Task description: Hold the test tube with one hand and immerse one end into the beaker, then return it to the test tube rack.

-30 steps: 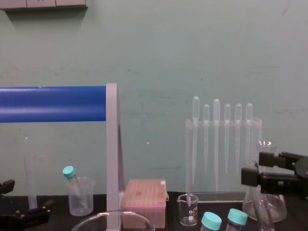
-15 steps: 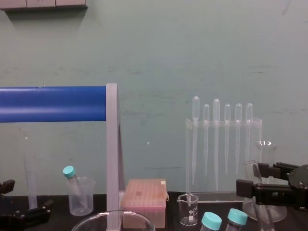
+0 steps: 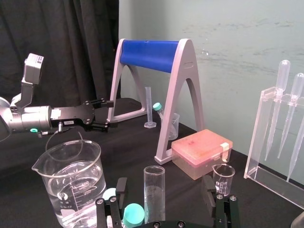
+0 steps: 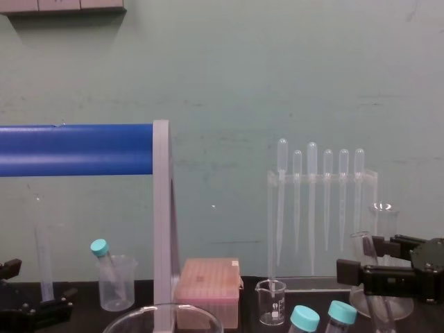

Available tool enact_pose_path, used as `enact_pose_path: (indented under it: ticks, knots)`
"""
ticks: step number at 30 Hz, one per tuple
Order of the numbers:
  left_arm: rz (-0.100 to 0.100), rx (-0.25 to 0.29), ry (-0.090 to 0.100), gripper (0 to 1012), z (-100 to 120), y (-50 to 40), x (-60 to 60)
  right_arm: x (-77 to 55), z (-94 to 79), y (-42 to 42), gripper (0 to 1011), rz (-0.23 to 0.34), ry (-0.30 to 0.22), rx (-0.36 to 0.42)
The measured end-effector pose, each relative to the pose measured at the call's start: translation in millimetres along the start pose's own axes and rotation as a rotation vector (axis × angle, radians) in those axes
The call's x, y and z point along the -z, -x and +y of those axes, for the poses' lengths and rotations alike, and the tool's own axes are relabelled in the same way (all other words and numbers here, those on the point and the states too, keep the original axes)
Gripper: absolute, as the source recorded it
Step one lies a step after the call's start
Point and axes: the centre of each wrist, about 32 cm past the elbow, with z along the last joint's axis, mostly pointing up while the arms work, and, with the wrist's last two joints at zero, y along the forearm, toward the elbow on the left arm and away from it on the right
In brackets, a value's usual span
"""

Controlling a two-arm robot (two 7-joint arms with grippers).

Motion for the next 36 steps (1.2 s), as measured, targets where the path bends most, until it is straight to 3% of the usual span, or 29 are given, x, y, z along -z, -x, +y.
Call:
enact_pose_path:
  ticks: [13, 16, 25, 36]
  knots:
    - [0.000, 0.000, 0.000, 1000, 0.0, 0.0, 0.0, -0.3, -0.2, 0.0, 1003, -0.001, -0.001, 0.000]
    - [0.000, 0.000, 0.000, 1000, 0.0, 0.0, 0.0, -0.3, -0.3, 0.0, 953, -0.001, -0.002, 0.000]
    - [0.000, 0.000, 0.000, 1000, 0.0, 0.0, 0.0, -0.3, -0.4, 0.2, 724, -0.001, -0.002, 0.000]
    - [0.000, 0.000, 0.000, 1000, 0.0, 0.0, 0.0, -0.3, -0.4, 0.1, 339, 0.000, -0.002, 0.000]
